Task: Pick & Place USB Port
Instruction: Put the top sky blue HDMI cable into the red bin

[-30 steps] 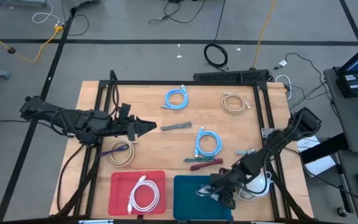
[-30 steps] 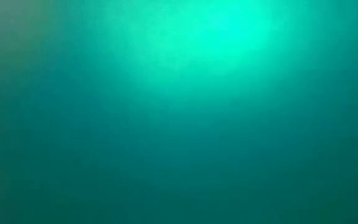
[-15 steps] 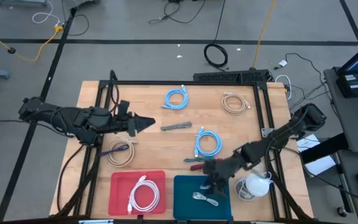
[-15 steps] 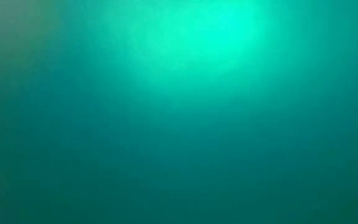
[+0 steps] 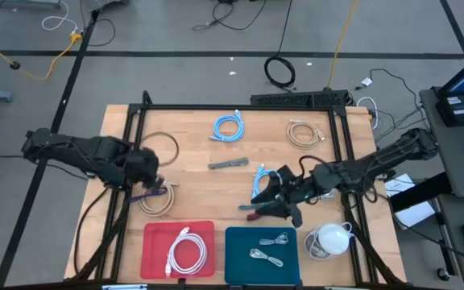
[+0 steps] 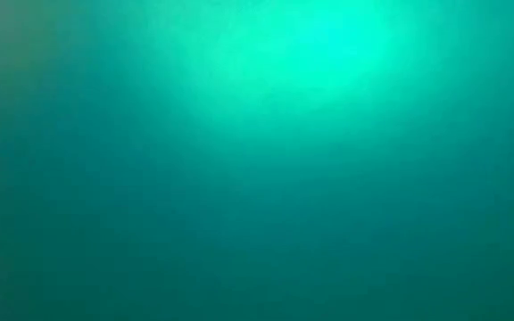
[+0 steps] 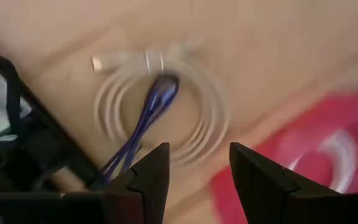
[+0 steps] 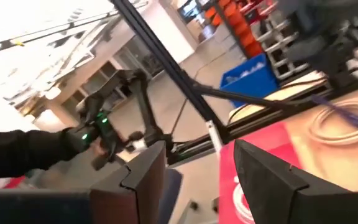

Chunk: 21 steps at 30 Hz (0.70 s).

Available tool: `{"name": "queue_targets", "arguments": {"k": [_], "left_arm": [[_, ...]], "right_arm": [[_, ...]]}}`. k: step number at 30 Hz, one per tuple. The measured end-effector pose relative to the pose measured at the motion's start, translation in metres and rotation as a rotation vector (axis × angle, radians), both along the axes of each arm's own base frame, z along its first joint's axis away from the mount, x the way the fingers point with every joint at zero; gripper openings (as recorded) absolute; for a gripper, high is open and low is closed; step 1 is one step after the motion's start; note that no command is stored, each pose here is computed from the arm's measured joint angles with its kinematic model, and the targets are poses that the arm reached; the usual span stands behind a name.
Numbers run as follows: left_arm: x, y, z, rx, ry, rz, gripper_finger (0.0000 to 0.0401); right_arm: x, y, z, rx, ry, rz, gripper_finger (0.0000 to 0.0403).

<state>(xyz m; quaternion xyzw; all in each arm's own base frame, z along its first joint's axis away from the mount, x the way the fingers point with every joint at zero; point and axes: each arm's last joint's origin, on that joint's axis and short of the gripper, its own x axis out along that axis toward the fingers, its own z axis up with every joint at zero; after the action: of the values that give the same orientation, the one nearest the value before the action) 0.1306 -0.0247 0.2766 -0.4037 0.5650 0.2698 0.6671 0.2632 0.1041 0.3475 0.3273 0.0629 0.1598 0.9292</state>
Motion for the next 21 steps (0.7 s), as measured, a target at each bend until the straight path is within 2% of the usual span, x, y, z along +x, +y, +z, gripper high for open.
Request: {"name": "queue_targets", "arguments": {"k": [4, 7, 10, 13, 18, 21], "left_arm": [[0.006, -0.018, -0.008, 0.035, 0.068, -0.233, 0.017], [0.008, -0.027, -0.016, 0.071, 0.16, -0.339, 0.017], [0.01, -0.031, -0.022, 0.123, 0.243, -0.368, 0.017], [0.012, -0.033, -0.03, 0.148, 0.267, -0.363, 0.017], [0.013, -0.032, -0.057, 0.12, 0.265, -0.335, 0.017], [0.007, -0.024, -0.074, 0.133, 0.323, -0.311, 0.017]], "right_arm": [[-0.004, -0.003, -0.001, -0.052, 0.021, -0.032, 0.0182], [-0.003, -0.005, -0.002, -0.059, 0.035, -0.053, 0.0182], [-0.003, -0.006, -0.003, -0.067, 0.047, -0.054, 0.0182], [-0.003, -0.007, -0.004, -0.08, 0.049, -0.056, 0.0181], [-0.003, -0.007, -0.005, -0.097, 0.057, -0.057, 0.018], [-0.003, -0.007, -0.008, -0.116, 0.086, -0.057, 0.0178]]}}
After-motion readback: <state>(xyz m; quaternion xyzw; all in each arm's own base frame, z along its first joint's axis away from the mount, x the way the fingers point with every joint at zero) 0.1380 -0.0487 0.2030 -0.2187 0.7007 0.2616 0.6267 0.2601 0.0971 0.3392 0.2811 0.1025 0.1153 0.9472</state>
